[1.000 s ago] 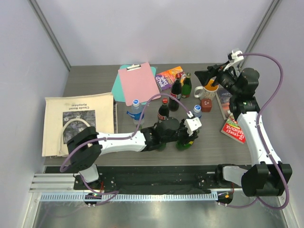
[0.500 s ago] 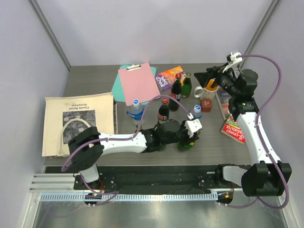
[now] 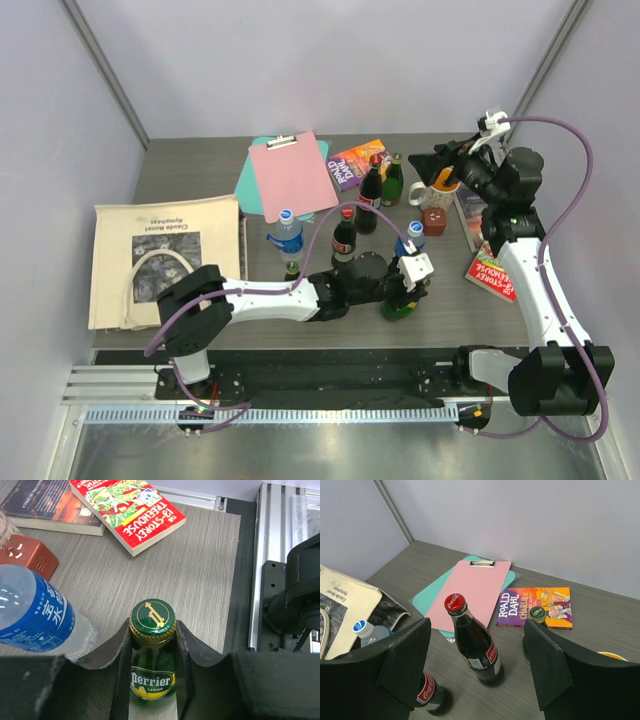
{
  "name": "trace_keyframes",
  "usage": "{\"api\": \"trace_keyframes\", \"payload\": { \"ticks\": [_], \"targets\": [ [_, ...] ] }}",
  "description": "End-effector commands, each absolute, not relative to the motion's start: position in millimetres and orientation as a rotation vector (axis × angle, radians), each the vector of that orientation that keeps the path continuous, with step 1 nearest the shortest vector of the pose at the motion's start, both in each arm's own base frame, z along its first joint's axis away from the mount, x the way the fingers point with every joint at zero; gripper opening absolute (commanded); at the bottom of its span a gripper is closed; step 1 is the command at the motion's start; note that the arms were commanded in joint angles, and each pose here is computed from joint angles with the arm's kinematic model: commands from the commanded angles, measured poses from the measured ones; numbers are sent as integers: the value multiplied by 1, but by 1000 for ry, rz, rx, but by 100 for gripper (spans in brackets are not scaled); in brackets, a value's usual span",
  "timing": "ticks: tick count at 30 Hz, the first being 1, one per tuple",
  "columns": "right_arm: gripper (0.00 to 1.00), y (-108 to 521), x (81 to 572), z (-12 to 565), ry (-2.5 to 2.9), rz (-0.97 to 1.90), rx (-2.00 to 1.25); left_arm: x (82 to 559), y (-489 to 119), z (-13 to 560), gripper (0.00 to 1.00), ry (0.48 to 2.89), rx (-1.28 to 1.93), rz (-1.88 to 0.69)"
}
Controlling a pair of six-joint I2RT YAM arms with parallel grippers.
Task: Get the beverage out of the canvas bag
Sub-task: Place the drink at the center of the board.
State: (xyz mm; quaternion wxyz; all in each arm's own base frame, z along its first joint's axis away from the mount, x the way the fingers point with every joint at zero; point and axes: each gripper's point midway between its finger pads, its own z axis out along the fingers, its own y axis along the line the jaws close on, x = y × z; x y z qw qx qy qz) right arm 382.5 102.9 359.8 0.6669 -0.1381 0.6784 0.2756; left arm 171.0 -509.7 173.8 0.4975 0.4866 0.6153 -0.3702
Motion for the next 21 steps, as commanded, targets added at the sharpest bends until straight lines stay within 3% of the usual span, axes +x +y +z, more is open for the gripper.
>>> {"api": "trace_keyframes", "payload": {
  "ticks": [1, 4, 18, 21],
  "targets": [
    [80, 104, 374, 380, 1461, 624, -332, 168, -521, 251, 11, 1274, 1049, -994],
    [80, 105, 374, 380, 1462, 629, -332, 167, -515, 245, 23, 1287, 1055, -987],
    [80, 107, 376, 381, 1459, 645, -332, 169, -497, 235, 58, 1322, 1061, -928],
    [80, 107, 376, 381, 1458, 645, -334, 169, -494, 240, 62, 1310, 1067, -911]
  ]
}}
